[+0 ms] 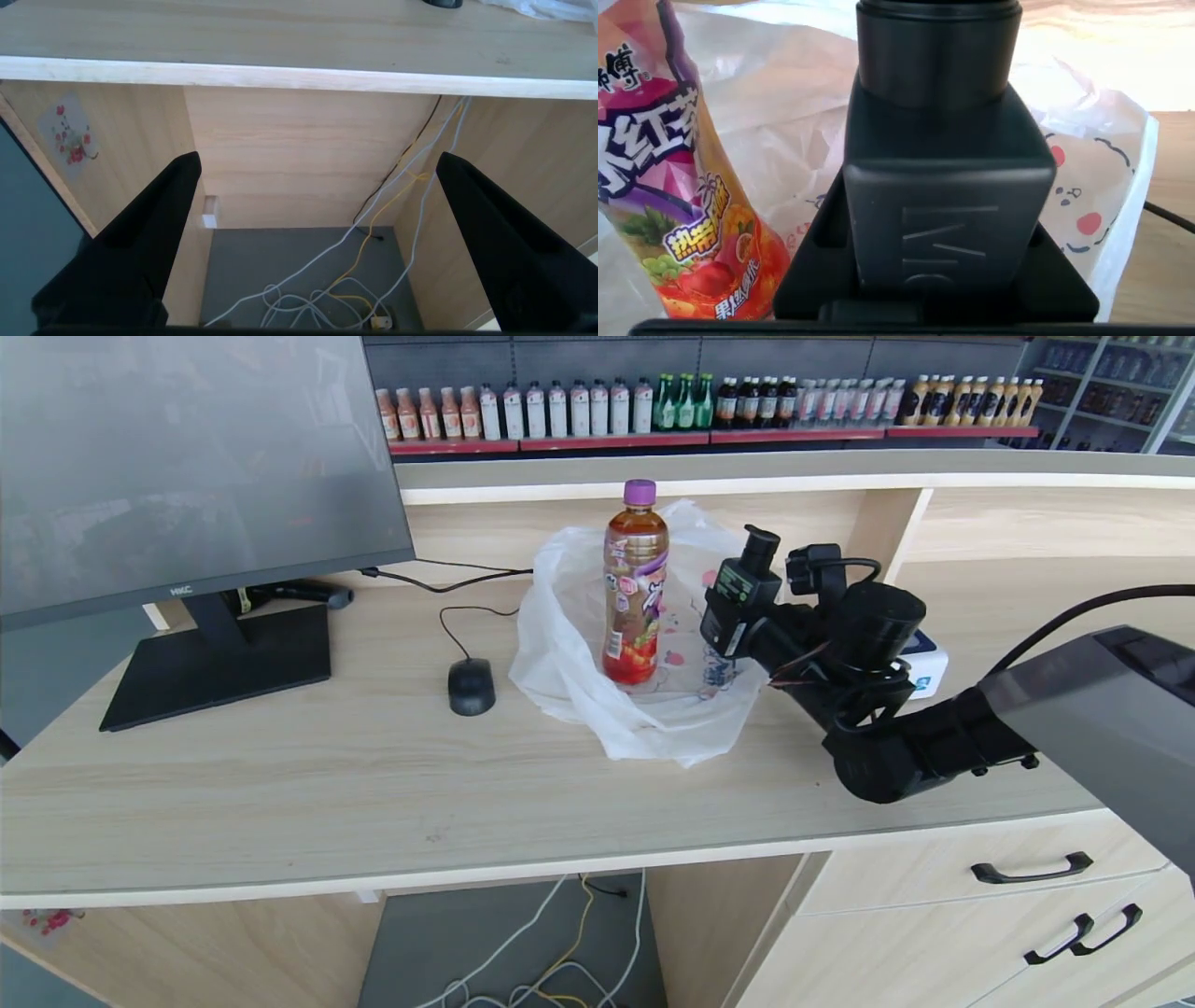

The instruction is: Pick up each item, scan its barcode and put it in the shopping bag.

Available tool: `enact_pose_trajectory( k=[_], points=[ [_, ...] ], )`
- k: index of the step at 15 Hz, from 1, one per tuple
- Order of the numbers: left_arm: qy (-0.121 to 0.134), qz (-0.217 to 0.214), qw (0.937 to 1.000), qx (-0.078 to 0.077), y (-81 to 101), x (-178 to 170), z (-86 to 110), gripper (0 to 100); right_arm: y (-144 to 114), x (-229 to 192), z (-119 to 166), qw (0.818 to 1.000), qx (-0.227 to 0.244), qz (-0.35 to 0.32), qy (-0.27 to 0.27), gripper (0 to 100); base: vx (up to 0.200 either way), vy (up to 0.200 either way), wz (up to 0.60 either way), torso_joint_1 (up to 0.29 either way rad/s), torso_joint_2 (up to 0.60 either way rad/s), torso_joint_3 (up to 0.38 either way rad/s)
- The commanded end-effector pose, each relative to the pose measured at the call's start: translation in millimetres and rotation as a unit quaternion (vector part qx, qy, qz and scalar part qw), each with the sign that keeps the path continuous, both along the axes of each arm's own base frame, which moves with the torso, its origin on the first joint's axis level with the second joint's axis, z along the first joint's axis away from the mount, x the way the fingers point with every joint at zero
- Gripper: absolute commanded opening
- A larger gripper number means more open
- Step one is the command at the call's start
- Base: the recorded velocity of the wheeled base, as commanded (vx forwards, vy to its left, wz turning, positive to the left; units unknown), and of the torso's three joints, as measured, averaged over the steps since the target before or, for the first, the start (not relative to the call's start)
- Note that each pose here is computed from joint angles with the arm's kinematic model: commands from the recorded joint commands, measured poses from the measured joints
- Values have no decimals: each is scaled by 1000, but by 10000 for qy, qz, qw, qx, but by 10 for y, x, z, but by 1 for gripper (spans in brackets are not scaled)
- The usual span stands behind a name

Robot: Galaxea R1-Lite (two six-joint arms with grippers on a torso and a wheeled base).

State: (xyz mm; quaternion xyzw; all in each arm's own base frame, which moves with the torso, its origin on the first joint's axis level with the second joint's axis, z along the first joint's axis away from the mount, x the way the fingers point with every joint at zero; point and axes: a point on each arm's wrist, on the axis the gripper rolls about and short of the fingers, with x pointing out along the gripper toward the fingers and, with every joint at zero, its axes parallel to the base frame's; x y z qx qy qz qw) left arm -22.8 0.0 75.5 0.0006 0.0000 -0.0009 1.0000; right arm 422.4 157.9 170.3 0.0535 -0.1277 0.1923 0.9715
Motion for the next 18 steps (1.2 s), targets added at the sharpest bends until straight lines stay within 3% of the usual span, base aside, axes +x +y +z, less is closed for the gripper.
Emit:
enact_pose_trajectory(
  k=[1, 18],
  points=[
    [0, 9, 10000, 9, 0, 0, 0, 100, 8, 27, -64, 10000, -28, -2, 58, 0, 0, 0, 0, 0, 0, 0],
    [0, 9, 10000, 1, 0, 0, 0, 100, 70, 196, -367, 9996, -117, -6, 254, 0, 0, 0, 0, 0, 0, 0]
  ],
)
